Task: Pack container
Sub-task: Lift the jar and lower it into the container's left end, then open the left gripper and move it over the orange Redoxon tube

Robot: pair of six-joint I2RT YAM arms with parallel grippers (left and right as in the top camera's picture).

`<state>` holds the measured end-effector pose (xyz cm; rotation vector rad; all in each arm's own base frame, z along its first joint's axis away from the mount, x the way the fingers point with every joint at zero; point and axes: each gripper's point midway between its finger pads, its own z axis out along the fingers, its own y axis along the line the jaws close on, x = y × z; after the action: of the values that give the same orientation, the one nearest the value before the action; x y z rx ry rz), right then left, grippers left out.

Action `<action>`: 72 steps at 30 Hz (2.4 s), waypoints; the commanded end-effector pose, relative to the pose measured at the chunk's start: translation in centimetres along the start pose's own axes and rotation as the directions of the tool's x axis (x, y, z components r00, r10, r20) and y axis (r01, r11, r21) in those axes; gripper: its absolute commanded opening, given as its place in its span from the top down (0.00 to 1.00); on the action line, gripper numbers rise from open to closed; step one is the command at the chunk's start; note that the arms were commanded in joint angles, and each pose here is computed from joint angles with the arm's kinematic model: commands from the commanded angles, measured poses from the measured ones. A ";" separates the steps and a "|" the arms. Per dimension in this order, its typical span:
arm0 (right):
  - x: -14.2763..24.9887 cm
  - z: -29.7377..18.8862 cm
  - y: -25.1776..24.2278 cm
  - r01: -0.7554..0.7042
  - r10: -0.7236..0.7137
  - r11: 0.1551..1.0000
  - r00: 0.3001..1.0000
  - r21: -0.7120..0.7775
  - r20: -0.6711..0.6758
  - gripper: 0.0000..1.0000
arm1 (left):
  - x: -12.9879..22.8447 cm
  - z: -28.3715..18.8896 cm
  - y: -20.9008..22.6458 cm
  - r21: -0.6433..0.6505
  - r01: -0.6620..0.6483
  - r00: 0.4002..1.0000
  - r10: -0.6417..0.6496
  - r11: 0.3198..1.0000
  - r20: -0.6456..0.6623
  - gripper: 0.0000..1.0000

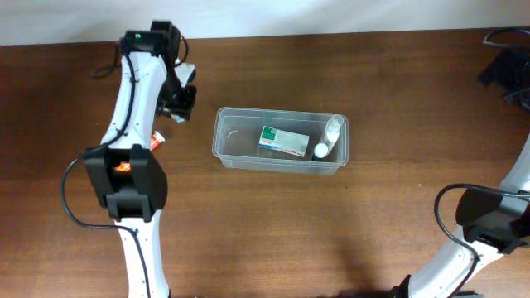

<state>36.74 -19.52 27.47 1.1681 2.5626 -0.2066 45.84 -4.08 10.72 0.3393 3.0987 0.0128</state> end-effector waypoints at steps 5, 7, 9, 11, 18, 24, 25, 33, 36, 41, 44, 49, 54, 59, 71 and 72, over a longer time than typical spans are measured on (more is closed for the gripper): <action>-0.2 -1.1 -0.5 -0.001 0.001 1.000 1.000 0.006 0.031 0.02 | -1.0 -5.6 -4.8 0.001 -0.107 0.990 0.107 0.994 0.097 0.65; -0.2 -1.1 -0.5 -0.001 0.001 1.000 1.000 0.006 0.031 0.02 | -0.9 -5.9 -6.5 0.001 -0.150 0.984 0.149 0.989 0.100 0.64; -0.2 -1.1 -0.5 -0.001 0.001 1.000 1.000 0.006 0.031 0.02 | -0.7 -5.9 -8.4 0.001 -0.207 0.974 0.206 0.978 0.094 0.65; -0.2 -1.1 -0.5 -0.001 0.001 1.000 1.000 0.006 0.031 0.02 | -0.6 -5.7 -9.9 -0.002 -0.247 0.965 0.246 0.969 0.091 0.65; -0.2 -1.1 -0.5 -0.001 0.001 1.000 1.000 0.006 0.031 0.02 | -1.0 -3.9 -12.6 -0.024 -0.307 0.948 0.307 0.952 0.084 0.65; -0.2 -1.1 -0.5 -0.001 0.001 1.000 1.000 0.006 0.031 0.02 | -0.5 -0.6 -13.4 0.024 -0.301 0.953 0.300 0.953 0.039 0.65; -0.2 -1.1 -0.5 -0.001 0.001 1.000 1.000 0.006 0.031 0.02 | -0.4 0.0 -13.7 0.041 -0.301 0.953 0.300 0.953 0.035 0.64; -0.2 -1.1 -0.5 -0.001 0.001 1.000 1.000 0.006 0.031 0.02 | 0.2 4.5 -15.1 0.082 -0.316 0.949 0.316 0.945 0.008 0.65; -0.2 -1.1 -0.5 -0.001 0.001 1.000 1.000 0.006 0.031 0.02 | 0.3 5.9 -15.1 0.082 -0.316 0.949 0.317 0.945 0.006 0.65; -0.2 -1.1 -0.5 -0.001 0.001 1.000 1.000 0.006 0.031 0.02 | 0.3 7.7 -15.1 0.081 -0.309 0.951 0.309 0.948 0.011 0.65; -0.2 -1.1 -0.5 -0.001 0.001 1.000 1.000 0.006 0.031 0.02 | 0.3 8.0 -15.1 0.080 -0.310 0.951 0.309 0.948 0.015 0.64; -0.2 -1.1 -0.5 -0.001 0.001 1.000 1.000 0.006 0.031 0.02 | 0.0 8.0 -15.2 0.078 -0.311 0.950 0.310 0.947 0.025 0.51; -0.2 -1.1 -0.5 -0.001 0.001 1.000 1.000 0.006 0.031 0.02 | 0.0 8.0 -15.2 0.077 -0.311 0.951 0.309 0.947 0.027 0.50; -0.2 -1.1 -0.5 -0.001 0.001 1.000 1.000 0.006 0.031 0.02 | -0.1 8.0 -15.1 0.075 -0.311 0.950 0.309 0.948 0.028 0.50; -0.2 -1.1 -0.5 -0.001 0.001 1.000 1.000 0.006 0.031 0.02 | -0.3 3.1 -15.1 0.075 -0.312 0.950 0.311 0.947 0.029 0.49; -0.2 -1.1 -0.5 -0.001 0.001 1.000 1.000 0.006 0.031 0.02 | -0.4 2.1 -15.1 0.073 -0.314 0.949 0.311 0.947 0.038 0.49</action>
<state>36.74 -19.52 27.47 1.1687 2.5623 -0.2070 41.74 -18.31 5.86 0.8251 3.0558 -0.0903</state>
